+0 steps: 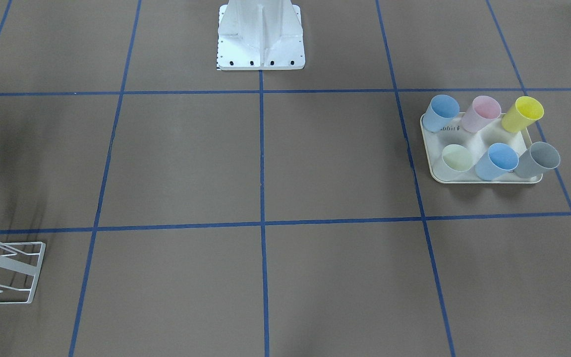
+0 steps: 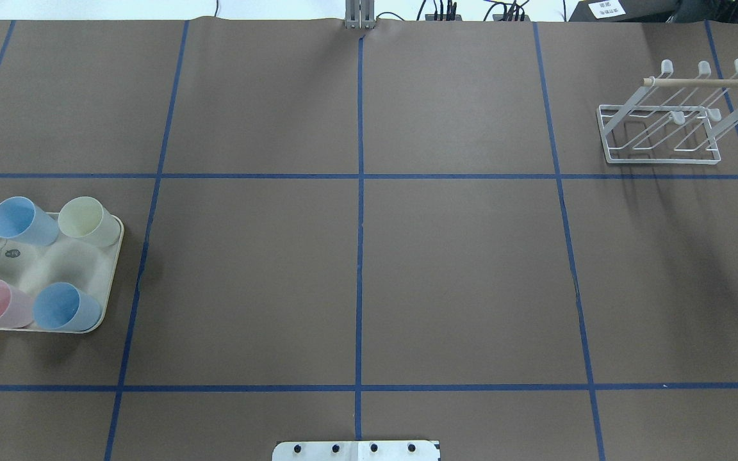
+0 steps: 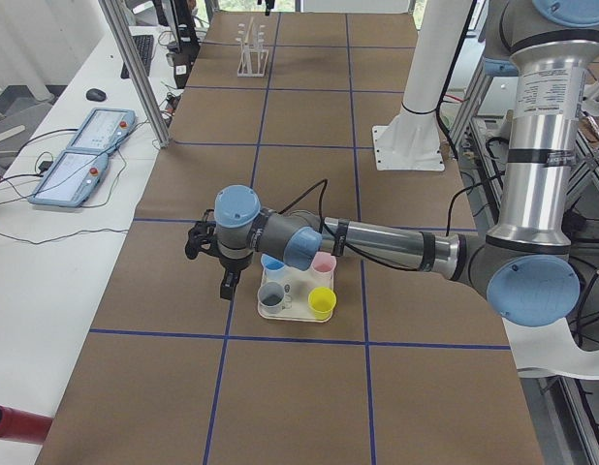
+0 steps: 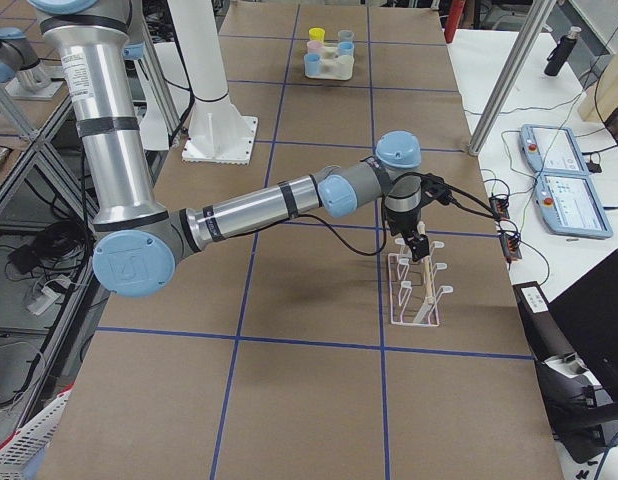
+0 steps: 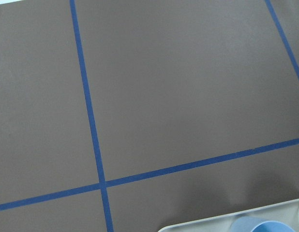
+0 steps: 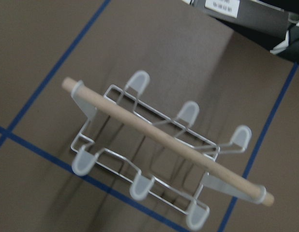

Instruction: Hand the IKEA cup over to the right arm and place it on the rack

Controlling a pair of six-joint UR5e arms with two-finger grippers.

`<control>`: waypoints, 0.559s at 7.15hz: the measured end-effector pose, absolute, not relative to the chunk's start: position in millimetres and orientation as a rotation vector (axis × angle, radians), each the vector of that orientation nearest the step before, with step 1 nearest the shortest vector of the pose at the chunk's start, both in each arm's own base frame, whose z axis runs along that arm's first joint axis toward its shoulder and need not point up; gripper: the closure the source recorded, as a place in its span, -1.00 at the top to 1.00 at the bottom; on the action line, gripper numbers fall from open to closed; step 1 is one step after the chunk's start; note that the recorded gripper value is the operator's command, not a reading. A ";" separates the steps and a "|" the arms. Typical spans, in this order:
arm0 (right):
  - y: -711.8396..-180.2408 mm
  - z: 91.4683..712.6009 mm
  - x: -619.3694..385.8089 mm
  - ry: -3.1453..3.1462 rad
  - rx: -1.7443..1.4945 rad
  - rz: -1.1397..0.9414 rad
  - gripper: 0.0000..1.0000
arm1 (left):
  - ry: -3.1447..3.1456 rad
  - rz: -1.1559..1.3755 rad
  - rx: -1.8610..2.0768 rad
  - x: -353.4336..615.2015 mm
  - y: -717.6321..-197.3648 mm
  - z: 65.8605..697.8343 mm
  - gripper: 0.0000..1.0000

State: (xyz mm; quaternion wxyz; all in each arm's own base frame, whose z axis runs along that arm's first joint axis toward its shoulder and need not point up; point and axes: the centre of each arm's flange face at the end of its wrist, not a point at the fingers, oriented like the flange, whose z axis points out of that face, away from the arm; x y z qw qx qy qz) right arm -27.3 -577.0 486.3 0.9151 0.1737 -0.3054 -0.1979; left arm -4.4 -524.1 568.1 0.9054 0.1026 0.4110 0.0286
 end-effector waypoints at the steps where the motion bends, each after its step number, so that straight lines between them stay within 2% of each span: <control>1: -559.6 509.5 -14.8 -0.663 0.283 -0.411 0.99 | 0.864 0.064 0.189 -3.2 -520.9 572.3 1.00; 3: -493.9 565.5 6.1 -0.778 0.238 -0.383 0.99 | 0.880 0.089 0.152 -2.2 -498.8 600.6 1.00; 4: -477.9 579.4 10.3 -0.778 0.247 -0.381 0.99 | 0.884 0.090 0.142 -2.5 -485.8 618.0 1.00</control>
